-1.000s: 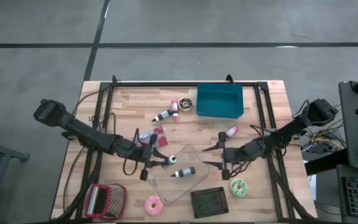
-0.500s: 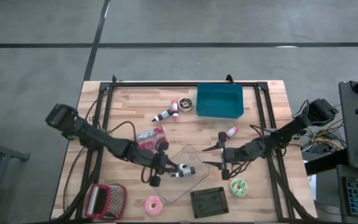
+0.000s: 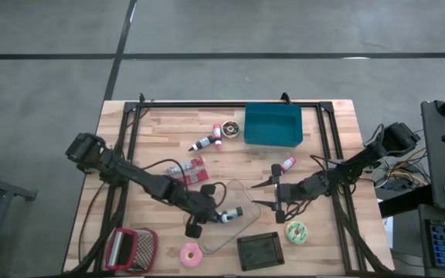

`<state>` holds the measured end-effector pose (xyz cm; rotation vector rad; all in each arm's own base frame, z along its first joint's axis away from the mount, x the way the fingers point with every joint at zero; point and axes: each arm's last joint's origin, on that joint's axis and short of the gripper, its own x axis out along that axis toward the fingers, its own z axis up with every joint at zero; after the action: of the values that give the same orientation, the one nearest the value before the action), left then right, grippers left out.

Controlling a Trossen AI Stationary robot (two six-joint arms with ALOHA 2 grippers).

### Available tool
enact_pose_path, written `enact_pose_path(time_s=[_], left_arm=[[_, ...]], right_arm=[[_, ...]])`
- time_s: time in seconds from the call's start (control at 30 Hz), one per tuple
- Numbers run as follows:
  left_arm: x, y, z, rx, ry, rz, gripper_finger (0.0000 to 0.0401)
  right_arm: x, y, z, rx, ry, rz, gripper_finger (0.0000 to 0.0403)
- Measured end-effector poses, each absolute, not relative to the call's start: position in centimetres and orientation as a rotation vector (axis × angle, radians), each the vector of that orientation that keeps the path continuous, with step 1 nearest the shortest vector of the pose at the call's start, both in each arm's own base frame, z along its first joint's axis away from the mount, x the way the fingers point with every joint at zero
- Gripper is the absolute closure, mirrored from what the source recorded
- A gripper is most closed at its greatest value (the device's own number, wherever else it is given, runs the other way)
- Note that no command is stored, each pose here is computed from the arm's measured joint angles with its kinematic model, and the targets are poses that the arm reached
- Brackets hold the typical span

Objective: Pick & Place Food Item
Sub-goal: Put the bottom black food coloring bottle into the transparent bin

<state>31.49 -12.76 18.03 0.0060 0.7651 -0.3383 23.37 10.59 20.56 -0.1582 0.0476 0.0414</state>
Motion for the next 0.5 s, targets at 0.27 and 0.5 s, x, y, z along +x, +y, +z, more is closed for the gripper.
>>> enact_pose_path(time_s=[0.27, 0.5], left_arm=[[31.76, -13.04, 17.51, 0.006, 0.885, -0.378, 0.0337], [31.74, -13.02, 17.25, -0.001, 0.918, -0.400, 0.0337]], right_arm=[[23.37, 10.58, 20.56, -0.156, 0.049, 0.038, 0.0195], [23.37, 10.58, 20.59, -0.156, 0.047, 0.038, 0.0195]])
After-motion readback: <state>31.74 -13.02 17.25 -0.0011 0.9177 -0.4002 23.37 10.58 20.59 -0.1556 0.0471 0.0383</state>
